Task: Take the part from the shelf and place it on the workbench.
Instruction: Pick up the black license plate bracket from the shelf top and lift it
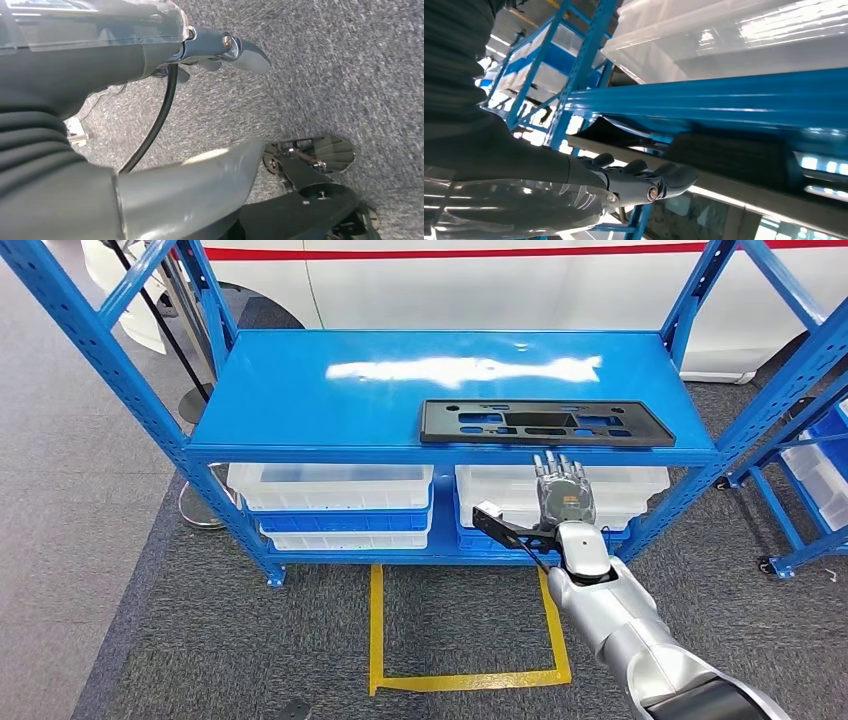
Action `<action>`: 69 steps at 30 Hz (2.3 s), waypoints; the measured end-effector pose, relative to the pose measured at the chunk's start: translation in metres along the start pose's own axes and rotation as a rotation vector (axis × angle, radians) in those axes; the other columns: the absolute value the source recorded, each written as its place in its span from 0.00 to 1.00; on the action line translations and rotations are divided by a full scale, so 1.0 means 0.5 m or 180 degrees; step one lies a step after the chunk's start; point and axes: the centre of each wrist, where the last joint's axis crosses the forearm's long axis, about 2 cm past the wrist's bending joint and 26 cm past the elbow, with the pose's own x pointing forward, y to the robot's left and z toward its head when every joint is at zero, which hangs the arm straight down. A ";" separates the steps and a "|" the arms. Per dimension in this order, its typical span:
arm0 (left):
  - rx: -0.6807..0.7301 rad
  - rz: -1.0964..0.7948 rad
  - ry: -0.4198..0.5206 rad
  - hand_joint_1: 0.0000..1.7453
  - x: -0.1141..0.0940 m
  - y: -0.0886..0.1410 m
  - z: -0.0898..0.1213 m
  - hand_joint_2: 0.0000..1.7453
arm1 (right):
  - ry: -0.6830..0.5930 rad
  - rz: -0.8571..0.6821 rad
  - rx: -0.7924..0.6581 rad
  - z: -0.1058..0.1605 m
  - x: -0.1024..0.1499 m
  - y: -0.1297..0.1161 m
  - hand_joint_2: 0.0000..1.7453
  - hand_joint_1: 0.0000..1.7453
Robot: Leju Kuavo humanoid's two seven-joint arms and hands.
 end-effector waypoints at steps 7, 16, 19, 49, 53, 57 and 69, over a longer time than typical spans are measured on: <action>0.0000 -0.0045 0.0016 0.00 -0.004 0.000 0.000 0.00 | 0.0062 -0.0010 -0.0256 0.003 -0.012 0.002 1.00 0.00; 0.0010 -0.0089 0.0042 0.00 -0.003 0.000 0.000 0.00 | -0.0055 0.0130 -0.1015 -0.001 0.002 -0.023 1.00 0.00; 0.0011 -0.0096 0.0047 0.00 -0.003 0.000 0.000 0.00 | -0.0107 0.0141 -0.1116 -0.004 0.012 -0.033 1.00 0.00; 0.0007 -0.0193 0.0031 0.00 0.000 -0.002 0.001 0.00 | -0.0290 0.0007 -0.0894 0.012 0.045 -0.004 1.00 0.00; -0.0001 -0.0198 0.0034 0.00 -0.001 -0.002 0.000 0.00 | -0.0290 0.0013 -0.0860 0.015 0.045 0.002 1.00 0.00; 0.0003 -0.0201 0.0029 0.00 0.001 0.001 0.000 0.00 | -0.0294 0.0018 -0.0839 0.017 0.046 0.006 1.00 0.00; 0.0007 -0.0216 0.0042 0.00 -0.001 0.003 -0.001 0.00 | -0.0310 0.0017 -0.0846 0.017 0.051 0.005 1.00 0.00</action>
